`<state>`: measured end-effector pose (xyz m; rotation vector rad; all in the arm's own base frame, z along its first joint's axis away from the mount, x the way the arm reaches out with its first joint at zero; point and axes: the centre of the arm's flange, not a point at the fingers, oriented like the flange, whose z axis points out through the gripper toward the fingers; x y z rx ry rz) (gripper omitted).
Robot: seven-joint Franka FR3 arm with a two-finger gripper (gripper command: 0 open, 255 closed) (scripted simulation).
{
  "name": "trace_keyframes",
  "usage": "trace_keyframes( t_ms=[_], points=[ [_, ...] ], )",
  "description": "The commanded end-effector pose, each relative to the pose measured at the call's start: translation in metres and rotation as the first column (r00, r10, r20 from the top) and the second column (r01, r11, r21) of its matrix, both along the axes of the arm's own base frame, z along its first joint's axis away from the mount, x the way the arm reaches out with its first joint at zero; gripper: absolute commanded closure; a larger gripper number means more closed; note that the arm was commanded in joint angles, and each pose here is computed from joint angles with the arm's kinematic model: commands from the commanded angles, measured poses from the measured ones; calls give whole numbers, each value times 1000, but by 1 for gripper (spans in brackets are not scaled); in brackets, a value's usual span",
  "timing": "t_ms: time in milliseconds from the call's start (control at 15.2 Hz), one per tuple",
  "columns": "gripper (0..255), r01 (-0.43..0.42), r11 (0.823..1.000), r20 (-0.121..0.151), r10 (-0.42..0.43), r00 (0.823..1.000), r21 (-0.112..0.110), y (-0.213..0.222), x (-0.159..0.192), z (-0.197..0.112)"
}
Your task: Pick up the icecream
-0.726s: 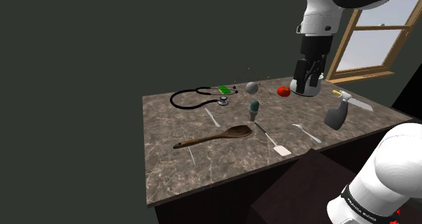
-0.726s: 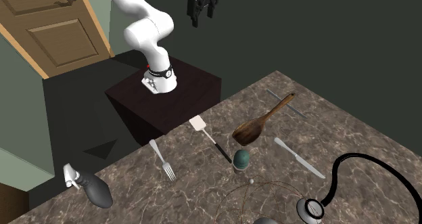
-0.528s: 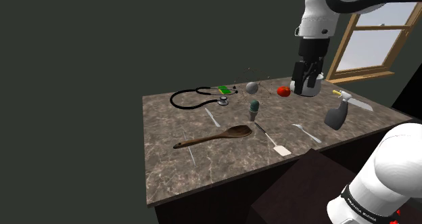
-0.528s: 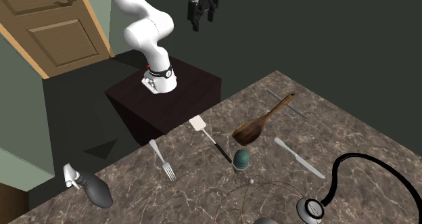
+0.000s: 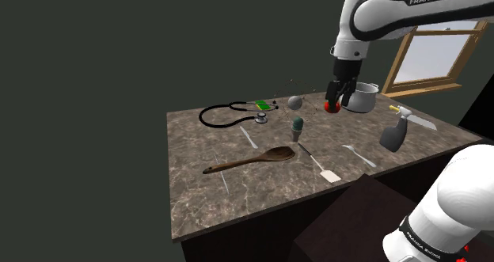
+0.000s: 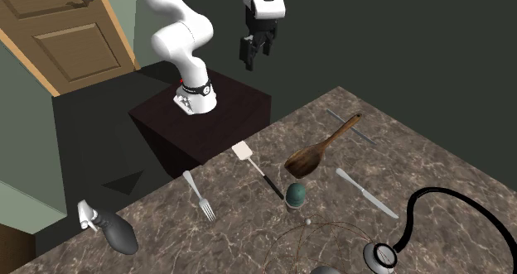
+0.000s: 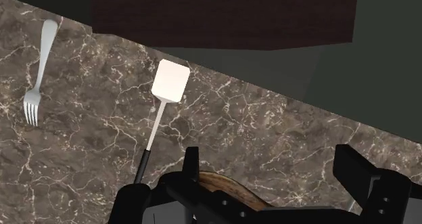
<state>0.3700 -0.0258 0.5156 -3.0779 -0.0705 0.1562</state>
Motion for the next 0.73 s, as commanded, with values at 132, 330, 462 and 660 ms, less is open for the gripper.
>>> trace_keyframes(
  t_ms=[132,330,462,660],
  points=[
    [0,-15,1000,21,15,1000,12,-32,29,-29],
    [0,-26,999,35,25,999,21,-53,54,-50],
    [0,-33,999,44,31,999,27,-67,71,-64],
    [0,-44,998,59,41,997,36,-87,97,-85]
  ],
)
